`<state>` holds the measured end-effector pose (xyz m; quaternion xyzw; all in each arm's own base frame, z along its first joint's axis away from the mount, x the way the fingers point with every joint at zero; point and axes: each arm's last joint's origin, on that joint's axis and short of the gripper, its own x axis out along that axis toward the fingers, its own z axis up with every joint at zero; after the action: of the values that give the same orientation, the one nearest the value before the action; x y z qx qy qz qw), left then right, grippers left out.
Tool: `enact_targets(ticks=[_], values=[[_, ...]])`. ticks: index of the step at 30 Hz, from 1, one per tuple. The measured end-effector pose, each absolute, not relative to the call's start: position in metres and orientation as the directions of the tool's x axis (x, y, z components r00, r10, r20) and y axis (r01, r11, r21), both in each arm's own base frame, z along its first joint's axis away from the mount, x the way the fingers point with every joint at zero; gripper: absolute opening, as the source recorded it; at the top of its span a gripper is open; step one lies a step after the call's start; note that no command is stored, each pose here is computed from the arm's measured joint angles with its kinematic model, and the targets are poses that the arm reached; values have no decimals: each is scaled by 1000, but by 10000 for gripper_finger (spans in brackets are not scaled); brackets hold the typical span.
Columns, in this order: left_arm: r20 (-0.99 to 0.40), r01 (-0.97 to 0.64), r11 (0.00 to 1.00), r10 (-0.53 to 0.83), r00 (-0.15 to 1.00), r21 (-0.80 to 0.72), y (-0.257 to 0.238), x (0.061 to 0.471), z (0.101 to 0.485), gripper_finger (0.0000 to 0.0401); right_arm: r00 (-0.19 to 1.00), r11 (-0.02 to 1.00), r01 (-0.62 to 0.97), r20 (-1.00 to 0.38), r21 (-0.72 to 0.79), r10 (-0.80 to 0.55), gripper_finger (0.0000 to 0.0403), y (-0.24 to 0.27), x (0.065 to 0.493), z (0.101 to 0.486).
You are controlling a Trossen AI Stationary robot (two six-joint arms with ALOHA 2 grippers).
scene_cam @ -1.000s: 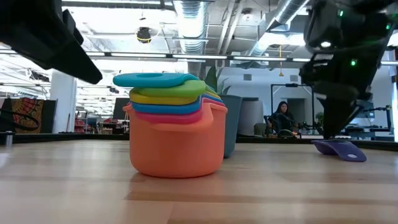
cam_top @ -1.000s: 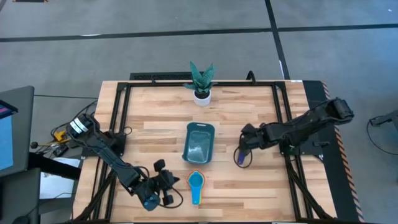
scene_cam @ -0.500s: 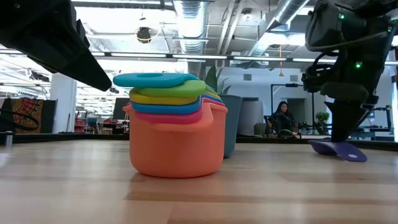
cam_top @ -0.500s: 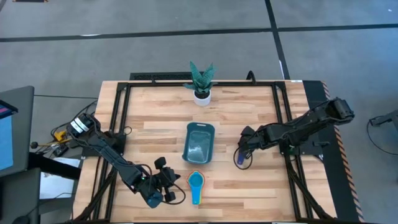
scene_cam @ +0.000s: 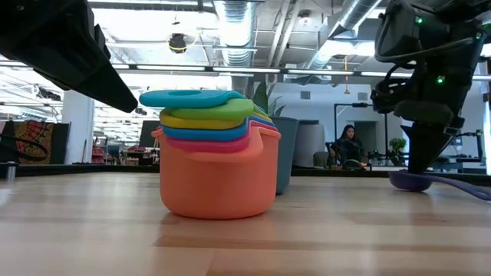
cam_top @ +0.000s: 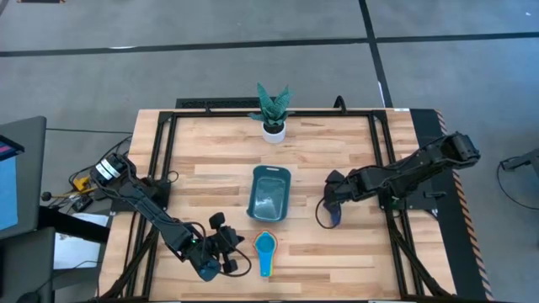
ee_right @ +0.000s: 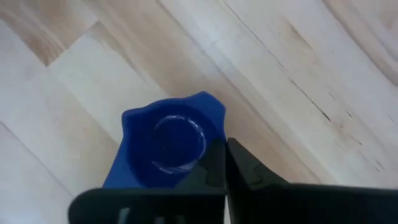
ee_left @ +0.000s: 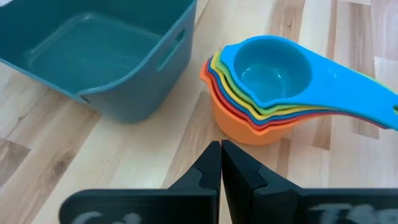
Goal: Nest measuring cups in basket
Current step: Stack the dark blue measuring cup on top of the light blue measuring cup
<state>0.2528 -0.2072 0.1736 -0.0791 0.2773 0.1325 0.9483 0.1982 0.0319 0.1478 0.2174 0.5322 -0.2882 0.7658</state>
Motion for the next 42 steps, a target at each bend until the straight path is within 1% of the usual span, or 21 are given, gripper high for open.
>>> enact_targets(ticks=[4,9,15,21,24,27,31,34,36,39,42], values=[[-555,-290,954,199,807,-81,-207,252,175,0,303,736,674,-933,64,-196,15,38,200,149],[-558,-295,953,206,804,-73,-206,251,174,0,416,745,644,-897,176,-147,4,55,211,159],[-558,-300,951,210,803,-73,-205,252,174,0,513,746,611,-850,263,-121,13,73,221,177],[-558,-317,946,224,799,-74,-201,256,174,0,527,751,610,-837,252,-147,6,76,221,179],[-557,-322,944,229,798,-73,-199,257,174,0,500,760,614,-850,212,-166,6,75,220,173],[-558,-316,946,228,798,-66,-200,257,174,0,449,768,622,-873,155,-188,26,72,216,170],[-563,-311,948,222,796,-66,-200,256,174,0,407,778,620,-890,106,-203,78,71,214,165],[-562,-309,949,222,797,-63,-200,256,174,0,403,797,598,-892,90,-202,116,72,217,162],[-562,-309,949,222,797,-64,-200,256,174,0,369,813,578,-910,66,-189,137,72,217,156],[-562,-309,949,221,797,-65,-200,256,174,0,320,820,571,-930,37,-181,157,73,219,146],[-562,-309,949,222,797,-64,-200,256,174,0,274,821,571,-941,-9,-200,164,73,220,137]])
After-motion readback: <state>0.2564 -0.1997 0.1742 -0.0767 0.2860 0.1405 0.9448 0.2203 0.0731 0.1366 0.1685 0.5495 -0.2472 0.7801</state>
